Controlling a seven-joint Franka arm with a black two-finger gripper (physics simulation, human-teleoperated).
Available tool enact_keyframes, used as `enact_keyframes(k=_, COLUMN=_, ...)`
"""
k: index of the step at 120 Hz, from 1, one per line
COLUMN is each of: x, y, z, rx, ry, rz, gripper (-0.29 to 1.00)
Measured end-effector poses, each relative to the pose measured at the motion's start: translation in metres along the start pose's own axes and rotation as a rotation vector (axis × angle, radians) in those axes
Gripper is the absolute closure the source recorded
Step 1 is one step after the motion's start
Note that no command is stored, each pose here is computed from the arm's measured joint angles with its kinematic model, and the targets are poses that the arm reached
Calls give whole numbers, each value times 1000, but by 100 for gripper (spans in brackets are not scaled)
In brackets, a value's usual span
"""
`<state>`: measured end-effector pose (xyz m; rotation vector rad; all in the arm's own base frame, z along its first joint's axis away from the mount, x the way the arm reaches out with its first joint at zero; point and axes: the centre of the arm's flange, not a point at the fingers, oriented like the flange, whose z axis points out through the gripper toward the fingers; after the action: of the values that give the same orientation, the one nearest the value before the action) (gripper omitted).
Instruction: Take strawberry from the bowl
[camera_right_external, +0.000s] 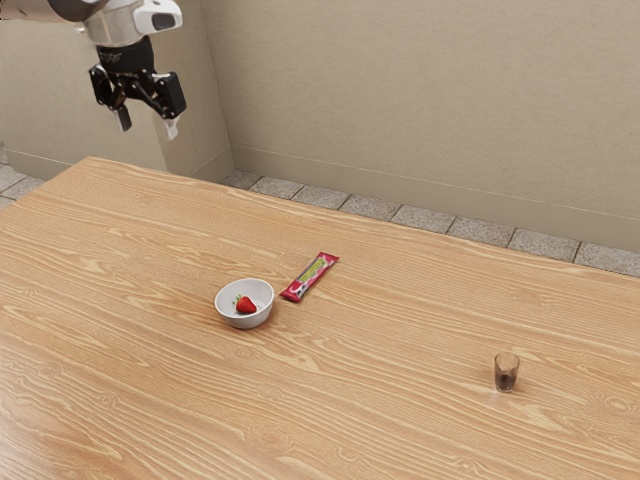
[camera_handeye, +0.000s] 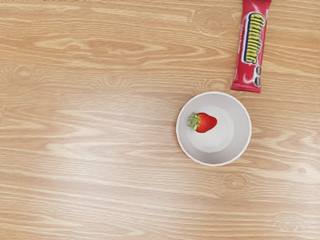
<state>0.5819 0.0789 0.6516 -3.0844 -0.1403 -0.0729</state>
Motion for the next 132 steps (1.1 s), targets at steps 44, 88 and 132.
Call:
enact_keyframes(k=44, x=19, y=5, z=52, rx=-11, ry=-54, rz=2, gripper=2)
enact_keyframes(k=88, x=10, y=37, z=183, rx=-25, ry=-69, rz=-245, gripper=2)
enact_keyframes(k=132, x=17, y=42, z=261, rx=-33, ry=-46, rz=-642, gripper=3)
